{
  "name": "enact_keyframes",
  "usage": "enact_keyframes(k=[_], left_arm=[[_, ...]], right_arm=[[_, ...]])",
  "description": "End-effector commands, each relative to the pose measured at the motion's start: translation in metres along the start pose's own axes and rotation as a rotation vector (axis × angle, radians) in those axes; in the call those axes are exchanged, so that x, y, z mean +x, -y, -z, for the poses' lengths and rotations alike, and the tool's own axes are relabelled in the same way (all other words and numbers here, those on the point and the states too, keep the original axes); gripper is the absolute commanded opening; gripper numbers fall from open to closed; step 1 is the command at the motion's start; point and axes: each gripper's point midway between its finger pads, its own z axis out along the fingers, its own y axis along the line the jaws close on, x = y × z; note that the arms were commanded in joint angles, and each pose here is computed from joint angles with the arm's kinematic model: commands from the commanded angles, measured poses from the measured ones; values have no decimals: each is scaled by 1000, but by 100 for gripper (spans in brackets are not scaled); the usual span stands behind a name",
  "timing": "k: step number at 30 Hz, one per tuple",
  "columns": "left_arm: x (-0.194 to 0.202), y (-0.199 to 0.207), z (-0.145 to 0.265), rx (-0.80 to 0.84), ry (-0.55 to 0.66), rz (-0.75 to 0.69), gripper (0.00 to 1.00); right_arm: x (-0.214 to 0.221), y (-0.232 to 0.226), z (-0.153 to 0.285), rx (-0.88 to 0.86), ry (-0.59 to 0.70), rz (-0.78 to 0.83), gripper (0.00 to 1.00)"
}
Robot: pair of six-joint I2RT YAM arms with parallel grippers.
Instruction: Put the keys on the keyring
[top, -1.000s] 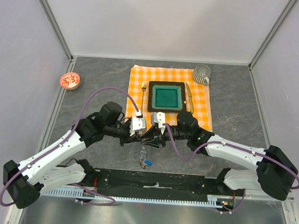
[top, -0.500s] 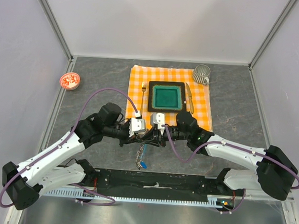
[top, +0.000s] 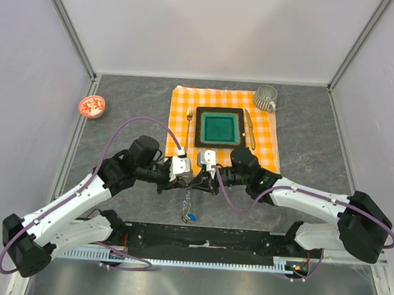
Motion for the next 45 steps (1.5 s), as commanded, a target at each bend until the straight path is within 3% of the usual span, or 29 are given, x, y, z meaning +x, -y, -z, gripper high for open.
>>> enact_keyframes(k=[1,8,13,21,25,31,45], left_arm=[[-23,0,3,8,89,-96,2],[-46,-9,28,-148,205,-151,22],[-61,-11,43,-255,369,-55,38],[-96,-11,63,-308,766,71,38],[-88,-11,46,-264,792,59,40],[-97,-6,51,-248,939,-4,44],[-103,1,35,-135,946,-15,43]], right_arm=[[-29,2,-1,1,69,71,0],[-51,3,11,61,166,71,0],[-76,4,28,124,265,81,0],[-101,3,56,184,384,59,0],[-106,4,65,206,425,46,0],[-106,0,74,211,465,24,0],[-106,-6,74,158,492,10,0]])
